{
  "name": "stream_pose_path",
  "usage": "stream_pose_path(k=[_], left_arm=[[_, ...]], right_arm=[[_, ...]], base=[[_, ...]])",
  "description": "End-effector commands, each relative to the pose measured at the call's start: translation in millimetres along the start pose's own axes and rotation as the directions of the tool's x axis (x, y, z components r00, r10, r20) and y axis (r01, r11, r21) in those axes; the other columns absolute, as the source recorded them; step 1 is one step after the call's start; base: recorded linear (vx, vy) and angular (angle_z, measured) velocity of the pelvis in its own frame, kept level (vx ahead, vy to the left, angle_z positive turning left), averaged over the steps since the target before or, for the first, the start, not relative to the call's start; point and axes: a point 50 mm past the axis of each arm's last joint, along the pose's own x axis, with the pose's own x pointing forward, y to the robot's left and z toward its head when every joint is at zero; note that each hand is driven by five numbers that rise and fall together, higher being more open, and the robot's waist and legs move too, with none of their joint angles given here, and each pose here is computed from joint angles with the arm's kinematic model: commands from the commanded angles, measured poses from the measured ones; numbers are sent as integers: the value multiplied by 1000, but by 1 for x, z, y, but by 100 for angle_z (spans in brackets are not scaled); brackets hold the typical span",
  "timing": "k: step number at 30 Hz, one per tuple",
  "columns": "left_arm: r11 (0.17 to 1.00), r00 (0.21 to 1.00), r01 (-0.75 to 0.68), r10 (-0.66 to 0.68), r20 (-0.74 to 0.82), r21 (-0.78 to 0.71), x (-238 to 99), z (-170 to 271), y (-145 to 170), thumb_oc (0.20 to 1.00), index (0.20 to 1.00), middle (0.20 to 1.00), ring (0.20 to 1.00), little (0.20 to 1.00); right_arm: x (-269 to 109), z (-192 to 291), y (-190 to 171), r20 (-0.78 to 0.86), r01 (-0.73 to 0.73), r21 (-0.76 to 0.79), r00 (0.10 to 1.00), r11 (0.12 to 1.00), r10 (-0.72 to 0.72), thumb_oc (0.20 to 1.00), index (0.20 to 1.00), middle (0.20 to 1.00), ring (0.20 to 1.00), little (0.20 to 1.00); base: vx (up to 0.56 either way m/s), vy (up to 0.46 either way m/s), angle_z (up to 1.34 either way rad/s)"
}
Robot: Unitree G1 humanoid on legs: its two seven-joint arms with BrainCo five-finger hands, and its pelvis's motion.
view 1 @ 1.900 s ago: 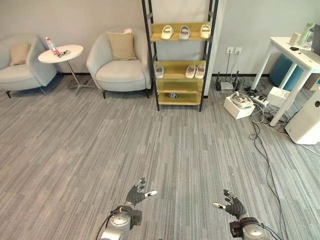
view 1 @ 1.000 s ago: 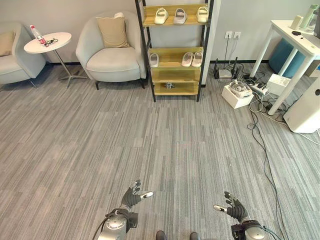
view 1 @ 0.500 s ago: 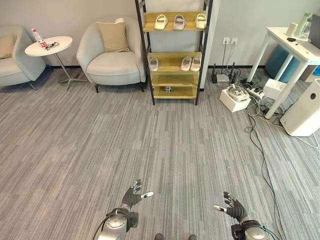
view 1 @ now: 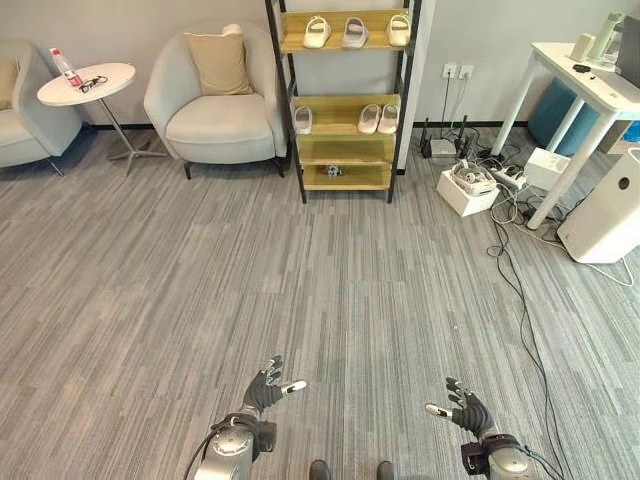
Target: Arrange the slippers neatly on the shoe rack.
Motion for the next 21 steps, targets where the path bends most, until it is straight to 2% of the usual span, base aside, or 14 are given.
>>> stream_pose_path(k=[1, 7, 14, 17, 21], left_arm=[[999, 991, -33, 31, 127, 11, 9, 32, 12, 1000, 1000, 1000, 1000, 1000], [999, 993, -50, 47, 112, 17, 11, 29, 13, 1000, 1000, 1000, 1000, 1000], [1000, 998, -11, 10, 70, 6, 12, 20, -1, 1000, 1000, 1000, 1000, 1000], [997, 996, -2, 8, 89, -72, 12, 23, -7, 1000, 1000, 1000, 1000, 1000], [995, 995, -10, 19, 95, -100, 14, 26, -8, 1000, 1000, 1000, 1000, 1000]], right_arm=[[6, 26, 5, 115, -15, -1, 993, 1000, 15, 1000, 1000, 1000, 1000, 1000], [6, 35, 3, 152, -12, -7, 988, 1000, 13, 1000, 1000, 1000, 1000, 1000], [0, 22, -1, 117, 9, -38, 993, 999, -4, 1000, 1000, 1000, 1000, 1000], [-2, 24, -5, 130, 5, -52, 991, 999, 2, 1000, 1000, 1000, 1000, 1000], [-3, 24, -12, 124, 19, -74, 992, 997, -9, 1000, 1000, 1000, 1000, 1000]], base=[[50, 169, -8], [155, 31, 1], [411, -203, 33], [284, -258, 9], [267, -186, -10]])
